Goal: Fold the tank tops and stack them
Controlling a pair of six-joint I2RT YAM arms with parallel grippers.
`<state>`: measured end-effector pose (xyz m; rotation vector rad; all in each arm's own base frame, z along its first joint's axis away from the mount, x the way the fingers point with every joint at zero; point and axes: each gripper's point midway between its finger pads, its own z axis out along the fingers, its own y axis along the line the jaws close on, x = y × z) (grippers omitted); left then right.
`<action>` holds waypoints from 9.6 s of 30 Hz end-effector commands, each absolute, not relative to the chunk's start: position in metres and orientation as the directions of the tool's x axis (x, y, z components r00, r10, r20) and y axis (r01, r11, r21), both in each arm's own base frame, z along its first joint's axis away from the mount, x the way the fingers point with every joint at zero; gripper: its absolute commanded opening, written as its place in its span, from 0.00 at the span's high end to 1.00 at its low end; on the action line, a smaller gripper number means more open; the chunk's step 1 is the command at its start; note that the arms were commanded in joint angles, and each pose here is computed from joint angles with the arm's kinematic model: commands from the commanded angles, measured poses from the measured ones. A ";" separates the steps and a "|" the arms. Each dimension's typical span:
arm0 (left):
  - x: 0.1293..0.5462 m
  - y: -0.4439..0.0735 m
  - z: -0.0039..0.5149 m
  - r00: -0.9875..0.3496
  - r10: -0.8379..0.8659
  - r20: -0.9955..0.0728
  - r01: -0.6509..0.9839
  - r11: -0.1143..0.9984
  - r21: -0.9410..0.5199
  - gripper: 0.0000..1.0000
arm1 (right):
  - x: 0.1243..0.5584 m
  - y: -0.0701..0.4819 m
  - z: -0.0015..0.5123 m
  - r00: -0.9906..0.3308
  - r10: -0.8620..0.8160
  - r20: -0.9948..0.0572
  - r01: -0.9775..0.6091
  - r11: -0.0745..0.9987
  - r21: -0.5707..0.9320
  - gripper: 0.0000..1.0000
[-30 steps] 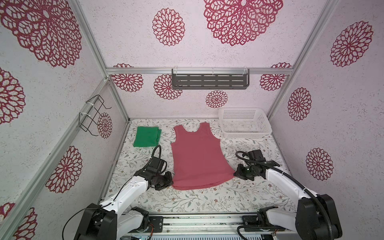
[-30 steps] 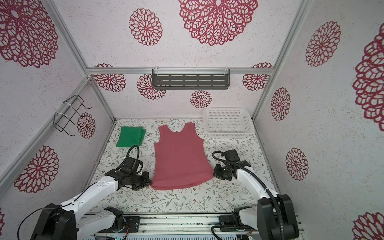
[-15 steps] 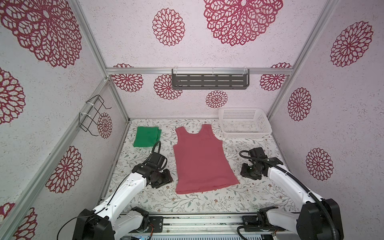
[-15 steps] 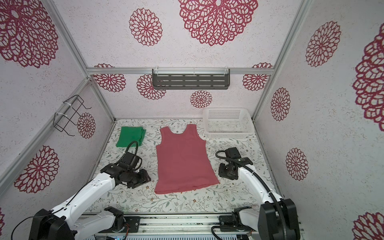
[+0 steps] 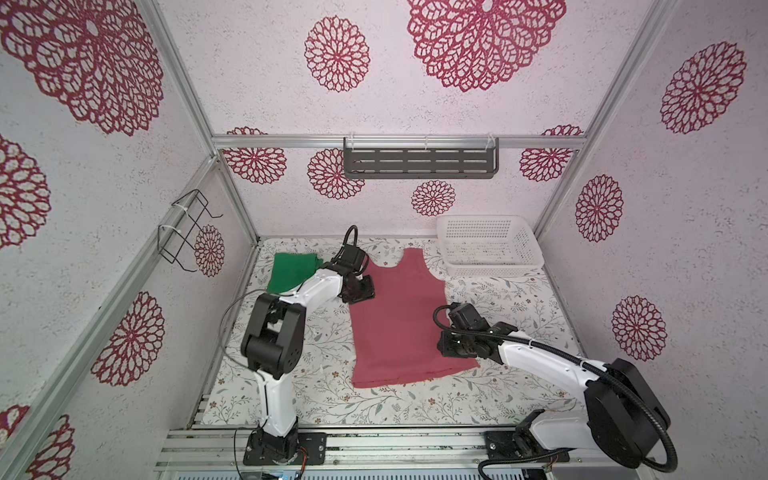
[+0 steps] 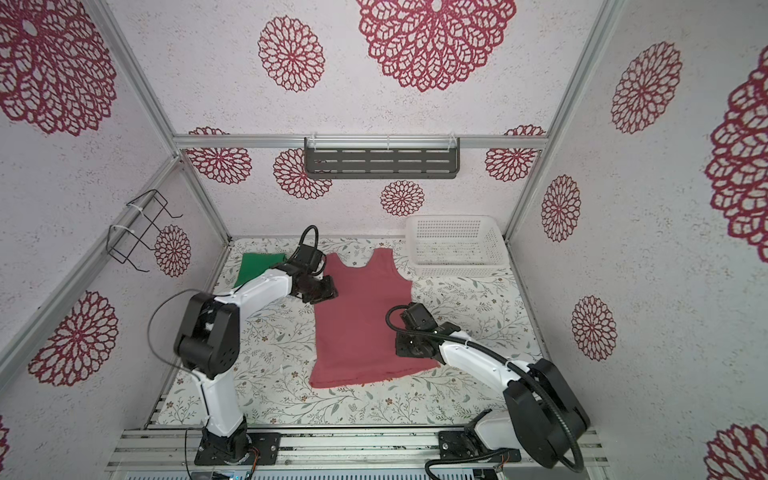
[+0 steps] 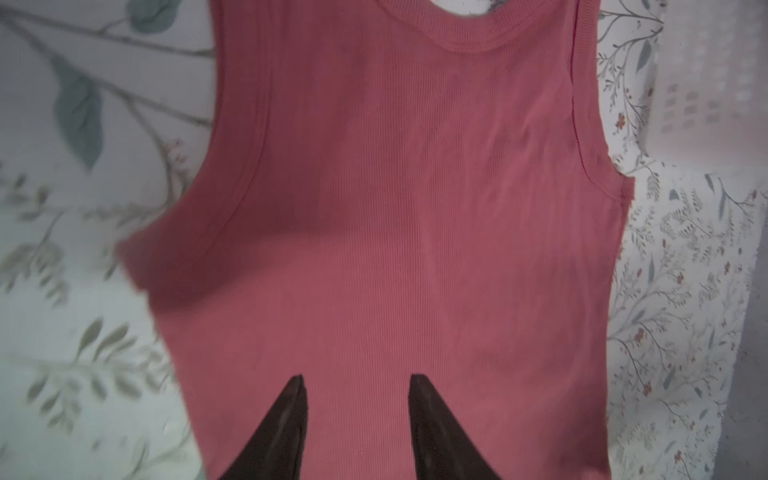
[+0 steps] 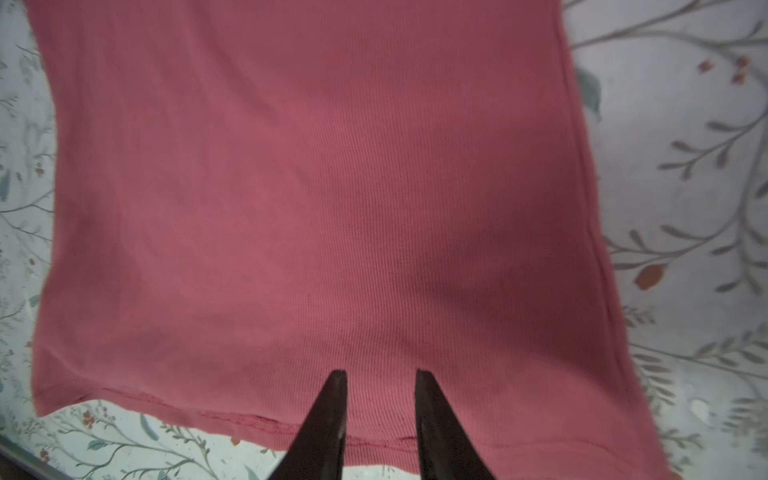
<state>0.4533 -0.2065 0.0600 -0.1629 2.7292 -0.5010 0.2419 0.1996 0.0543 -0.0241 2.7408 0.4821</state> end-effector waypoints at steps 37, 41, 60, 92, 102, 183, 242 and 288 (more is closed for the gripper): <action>0.326 -0.149 0.085 -0.838 -0.380 -0.393 -0.248 0.905 -0.347 0.54 | 0.269 0.195 0.081 -0.934 -0.066 -0.351 -0.167 0.950 0.264 0.66; 0.375 -0.162 0.073 -0.860 -0.307 -0.408 -0.187 0.933 -0.308 0.55 | 0.217 0.226 0.071 -0.959 -0.021 -0.281 -0.134 0.912 0.389 0.66; 0.364 -0.122 -0.017 -0.877 -0.408 -0.255 -0.338 0.900 -0.277 0.55 | 0.201 0.103 0.020 -0.967 0.120 -0.223 0.093 0.988 0.127 0.65; 0.413 -0.136 -0.018 -0.872 -0.393 -0.291 -0.310 0.905 -0.293 0.53 | 0.278 0.149 0.003 -0.965 -0.051 -0.257 -0.083 0.990 0.115 0.66; 0.464 -0.102 -0.016 -0.816 -0.455 -0.357 -0.375 0.886 -0.273 0.53 | 0.360 0.140 0.036 -0.912 -0.175 -0.370 -0.173 0.984 -0.039 0.65; 0.183 -0.164 0.021 -0.650 -0.756 -0.079 -0.600 0.574 -0.556 0.64 | 0.168 0.136 0.051 -0.983 0.030 -0.179 -0.018 0.965 0.261 0.62; 0.174 -0.147 0.062 -0.857 -0.491 -0.157 -0.431 0.849 -0.305 1.00 | 0.168 0.124 0.079 -0.984 -0.101 -0.145 -0.119 0.985 0.125 1.00; 0.345 -0.129 0.059 -0.996 -0.093 -0.014 -0.090 0.987 -0.132 0.55 | 0.369 0.127 0.075 -0.943 -0.200 -0.265 -0.215 0.976 0.028 0.74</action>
